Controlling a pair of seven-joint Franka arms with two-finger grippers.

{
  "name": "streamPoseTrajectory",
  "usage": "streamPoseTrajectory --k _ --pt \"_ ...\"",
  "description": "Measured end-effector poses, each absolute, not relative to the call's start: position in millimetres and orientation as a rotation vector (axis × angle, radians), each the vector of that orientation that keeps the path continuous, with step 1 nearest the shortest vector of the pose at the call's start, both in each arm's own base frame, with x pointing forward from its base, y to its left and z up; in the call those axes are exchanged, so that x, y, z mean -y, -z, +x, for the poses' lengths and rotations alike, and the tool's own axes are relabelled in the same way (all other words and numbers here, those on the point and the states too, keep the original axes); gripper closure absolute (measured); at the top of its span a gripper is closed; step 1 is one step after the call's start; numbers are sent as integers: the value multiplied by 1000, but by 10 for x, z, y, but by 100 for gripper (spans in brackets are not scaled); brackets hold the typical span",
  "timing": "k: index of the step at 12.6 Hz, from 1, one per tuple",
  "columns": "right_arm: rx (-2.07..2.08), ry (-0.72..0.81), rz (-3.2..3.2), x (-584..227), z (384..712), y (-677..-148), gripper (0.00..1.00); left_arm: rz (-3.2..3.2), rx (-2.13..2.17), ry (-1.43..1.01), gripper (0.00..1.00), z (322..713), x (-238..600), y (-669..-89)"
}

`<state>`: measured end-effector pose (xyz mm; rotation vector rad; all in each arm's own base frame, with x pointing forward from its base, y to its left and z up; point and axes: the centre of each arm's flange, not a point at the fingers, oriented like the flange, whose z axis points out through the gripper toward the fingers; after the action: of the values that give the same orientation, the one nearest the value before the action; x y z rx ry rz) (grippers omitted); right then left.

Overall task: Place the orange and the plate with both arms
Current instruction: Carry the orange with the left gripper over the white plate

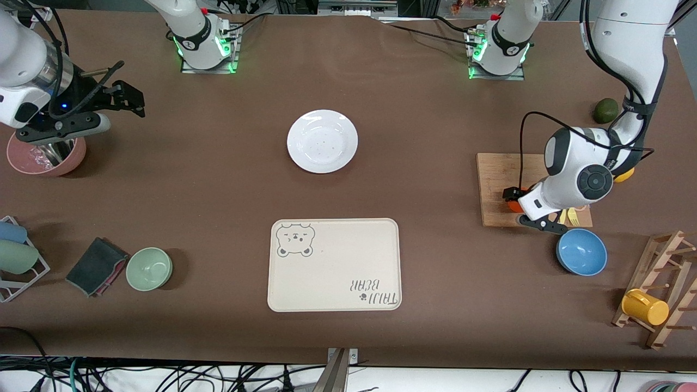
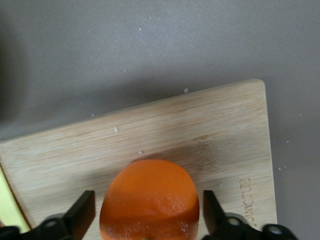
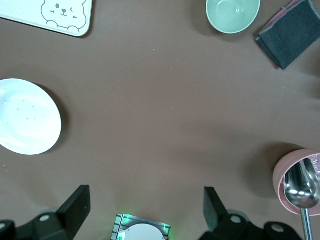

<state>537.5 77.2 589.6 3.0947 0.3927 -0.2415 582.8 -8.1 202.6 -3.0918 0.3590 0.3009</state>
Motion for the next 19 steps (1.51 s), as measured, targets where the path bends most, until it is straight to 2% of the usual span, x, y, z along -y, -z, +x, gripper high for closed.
streamPoseTrajectory --k 1,2,7,11,19 --pt "-393 241 3095 -772 5375 -5896 0 -3092 -359 -299 22 5830 83 -2031" --pt "-391 241 3095 -767 5375 -5896 0 -3092 -360 -297 28 5831 86 -2038" --pt "-330 240 3106 -528 5404 -5901 0 -3098 -385 -312 28 5979 303 -2293" --pt "-334 238 3106 -540 5399 -5915 0 -3145 -207 -329 28 6139 1253 -2964" --pt "-344 252 3103 -575 5369 -5938 0 -3195 301 -395 28 5333 3997 -3142"
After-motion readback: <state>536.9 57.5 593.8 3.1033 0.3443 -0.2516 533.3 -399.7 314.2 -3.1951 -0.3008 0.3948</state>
